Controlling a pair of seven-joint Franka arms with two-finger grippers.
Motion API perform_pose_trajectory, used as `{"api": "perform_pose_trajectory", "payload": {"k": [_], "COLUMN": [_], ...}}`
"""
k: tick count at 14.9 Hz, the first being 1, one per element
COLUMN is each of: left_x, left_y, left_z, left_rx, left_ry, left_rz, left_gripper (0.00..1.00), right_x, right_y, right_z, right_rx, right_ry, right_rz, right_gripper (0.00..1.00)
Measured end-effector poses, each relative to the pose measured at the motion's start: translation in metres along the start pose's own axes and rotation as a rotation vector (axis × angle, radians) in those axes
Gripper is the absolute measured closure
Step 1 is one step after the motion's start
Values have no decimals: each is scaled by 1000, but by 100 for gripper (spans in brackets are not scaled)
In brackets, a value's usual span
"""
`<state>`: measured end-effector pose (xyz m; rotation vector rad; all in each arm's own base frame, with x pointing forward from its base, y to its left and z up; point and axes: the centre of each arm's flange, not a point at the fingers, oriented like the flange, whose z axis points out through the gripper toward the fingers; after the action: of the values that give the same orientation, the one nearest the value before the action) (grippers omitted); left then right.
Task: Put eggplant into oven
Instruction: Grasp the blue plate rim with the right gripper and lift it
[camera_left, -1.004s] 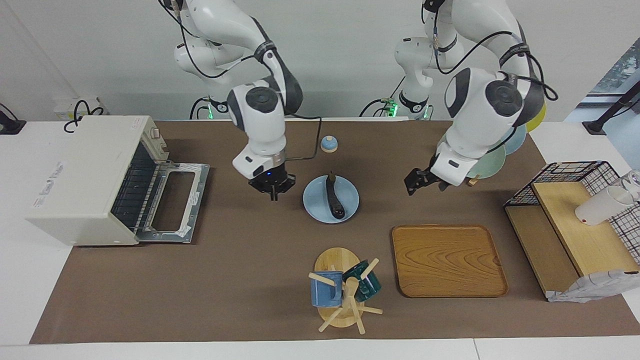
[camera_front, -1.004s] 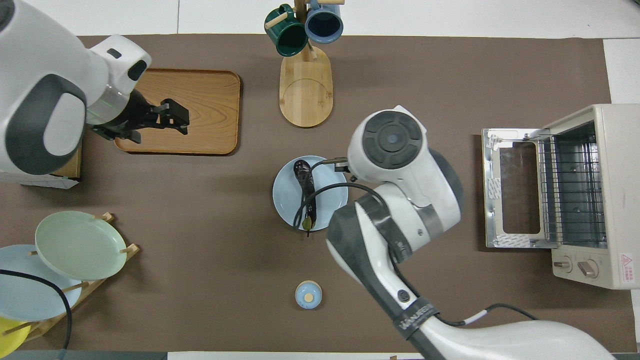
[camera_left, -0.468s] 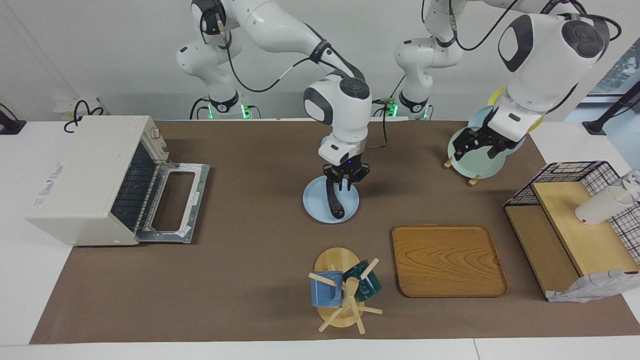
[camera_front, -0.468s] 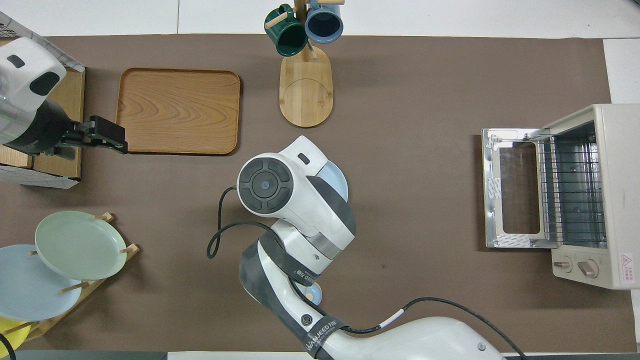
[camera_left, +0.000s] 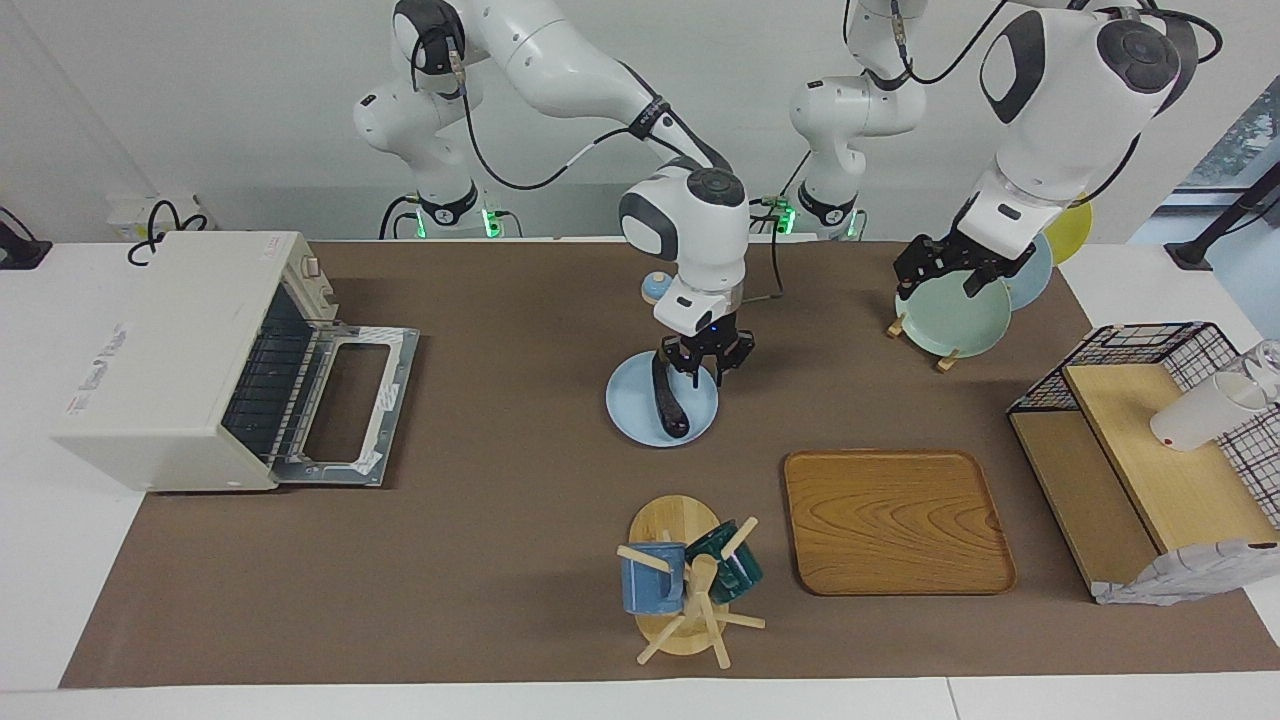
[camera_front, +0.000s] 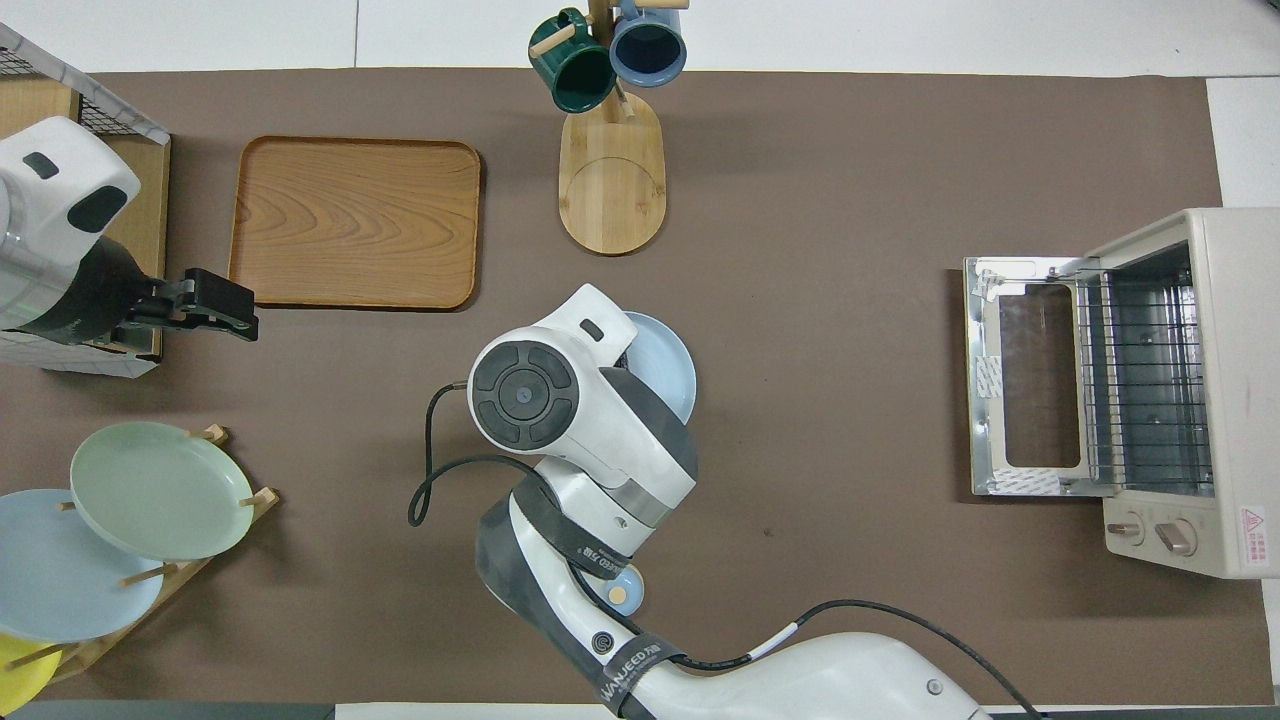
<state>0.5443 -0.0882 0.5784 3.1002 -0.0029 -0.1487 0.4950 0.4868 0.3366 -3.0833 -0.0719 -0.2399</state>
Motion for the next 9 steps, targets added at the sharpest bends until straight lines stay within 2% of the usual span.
{"api": "perform_pose_trajectory", "payload": {"k": [3, 9], "left_x": [0, 0], "left_y": [-5, -1], "left_z": [-5, -7], "left_rx": [48, 52], "left_ry": [13, 18], "left_rz": [5, 12], "left_gripper": [0, 0], "right_x": [-23, -31], "right_y": [-8, -5], "right_z": [18, 30], "right_rx": [-8, 11], "right_ry": [1, 25], "right_rz": [-45, -83], "right_gripper": [64, 64]}}
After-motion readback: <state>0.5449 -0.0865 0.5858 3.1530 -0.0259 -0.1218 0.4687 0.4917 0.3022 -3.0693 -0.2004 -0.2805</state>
